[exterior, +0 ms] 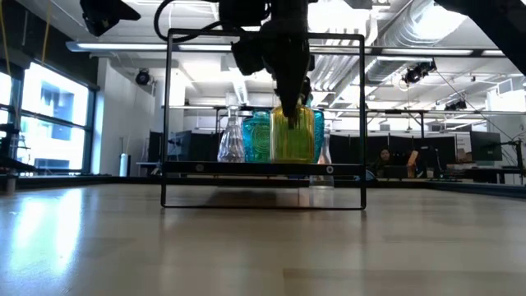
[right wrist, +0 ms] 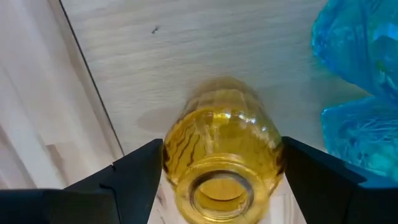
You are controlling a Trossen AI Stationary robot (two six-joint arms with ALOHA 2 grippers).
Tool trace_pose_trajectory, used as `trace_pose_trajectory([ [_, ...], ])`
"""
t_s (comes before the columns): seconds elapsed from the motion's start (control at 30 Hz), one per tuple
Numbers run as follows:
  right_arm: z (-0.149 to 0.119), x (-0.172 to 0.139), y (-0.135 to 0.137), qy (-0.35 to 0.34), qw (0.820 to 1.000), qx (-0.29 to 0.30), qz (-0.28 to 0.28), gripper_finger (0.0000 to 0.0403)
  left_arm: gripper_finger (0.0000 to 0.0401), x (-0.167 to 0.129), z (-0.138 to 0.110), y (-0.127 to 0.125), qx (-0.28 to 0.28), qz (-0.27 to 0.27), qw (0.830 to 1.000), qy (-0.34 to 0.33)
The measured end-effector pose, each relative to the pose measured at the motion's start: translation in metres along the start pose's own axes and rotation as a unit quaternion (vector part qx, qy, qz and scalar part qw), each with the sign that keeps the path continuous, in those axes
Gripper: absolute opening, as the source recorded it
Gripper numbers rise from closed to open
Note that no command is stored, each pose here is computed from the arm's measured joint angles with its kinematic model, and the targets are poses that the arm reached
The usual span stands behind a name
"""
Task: Sort vases onto shelf
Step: Put the yellow flower vase on the bottom of the shelf
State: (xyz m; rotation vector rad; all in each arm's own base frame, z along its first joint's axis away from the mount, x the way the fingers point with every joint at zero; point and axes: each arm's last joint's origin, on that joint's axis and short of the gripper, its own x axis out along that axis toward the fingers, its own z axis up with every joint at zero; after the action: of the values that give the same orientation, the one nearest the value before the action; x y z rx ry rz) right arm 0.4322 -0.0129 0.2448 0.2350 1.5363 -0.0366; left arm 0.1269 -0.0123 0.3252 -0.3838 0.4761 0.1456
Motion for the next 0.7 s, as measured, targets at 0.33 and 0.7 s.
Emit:
trace_pose_trajectory([
  [0.33,0.001,-0.006,0.003,-0.004,1.0,-0.007,-0.001,0.0301,0.0175,0.0,0.0,0.0,0.004,-0.001,1.0,0.0],
  [0.7,0.007,-0.04,0.006,-0.067,0.998,0.001,-0.013,0.0301,0.0175,0.0,0.0,0.0,0.004,-0.002,1.0,0.0],
])
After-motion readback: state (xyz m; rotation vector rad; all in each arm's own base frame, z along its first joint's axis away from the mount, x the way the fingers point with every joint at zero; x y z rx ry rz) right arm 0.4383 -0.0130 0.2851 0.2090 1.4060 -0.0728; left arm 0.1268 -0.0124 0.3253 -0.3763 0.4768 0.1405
